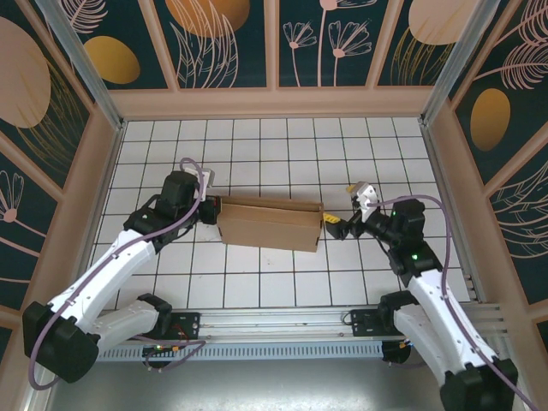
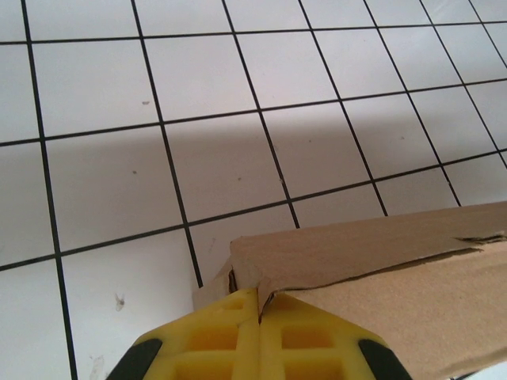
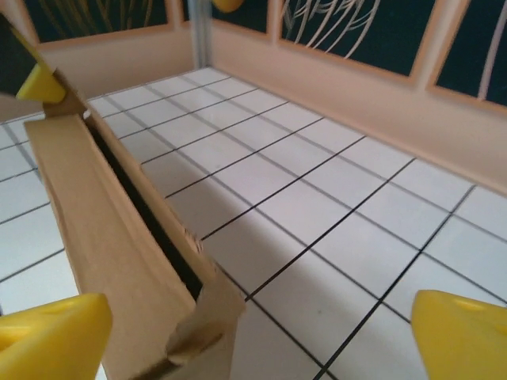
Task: Fold the paper box
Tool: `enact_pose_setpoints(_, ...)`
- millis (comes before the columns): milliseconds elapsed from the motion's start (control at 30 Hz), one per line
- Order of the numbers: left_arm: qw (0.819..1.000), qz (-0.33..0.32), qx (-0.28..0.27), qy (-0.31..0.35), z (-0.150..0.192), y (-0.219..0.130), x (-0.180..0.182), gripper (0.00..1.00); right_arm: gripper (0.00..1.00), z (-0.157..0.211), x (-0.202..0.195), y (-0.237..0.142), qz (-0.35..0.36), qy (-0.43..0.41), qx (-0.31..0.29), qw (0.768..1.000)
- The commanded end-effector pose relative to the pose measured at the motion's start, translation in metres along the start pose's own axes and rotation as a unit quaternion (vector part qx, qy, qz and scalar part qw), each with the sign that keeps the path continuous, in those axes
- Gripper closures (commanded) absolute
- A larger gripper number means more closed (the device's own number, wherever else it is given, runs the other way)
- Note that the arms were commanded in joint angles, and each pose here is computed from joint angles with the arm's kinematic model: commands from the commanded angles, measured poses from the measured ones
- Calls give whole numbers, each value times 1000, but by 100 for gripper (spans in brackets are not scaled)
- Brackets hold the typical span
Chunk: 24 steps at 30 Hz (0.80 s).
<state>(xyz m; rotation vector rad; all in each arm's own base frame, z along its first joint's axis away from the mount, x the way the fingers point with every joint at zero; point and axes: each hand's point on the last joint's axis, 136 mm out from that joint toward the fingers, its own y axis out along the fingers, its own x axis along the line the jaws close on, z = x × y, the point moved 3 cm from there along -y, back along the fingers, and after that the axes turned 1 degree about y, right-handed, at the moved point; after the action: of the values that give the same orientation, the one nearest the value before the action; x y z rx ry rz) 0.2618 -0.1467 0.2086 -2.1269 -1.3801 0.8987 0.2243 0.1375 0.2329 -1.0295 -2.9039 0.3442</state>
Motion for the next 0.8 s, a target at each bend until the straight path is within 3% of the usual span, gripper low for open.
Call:
enact_pose_setpoints(0,1000,5,21,8,13,-2,-1,100,1,-17,32,-5,-148,-66,-59,985)
enact_pose_setpoints(200,1000,7,21,10,12,0,-2,100,1,8,31,14,-191,-31,-5,981)
enact_pose_setpoints(467,1000,20,8,12,6,-4,-7,100,1,39,22,41,-177,-23,55,982)
enact_pose_setpoints(767,1000,19,7,11,5,-3,-6,100,8,51,23,58,-180,-35,65,981)
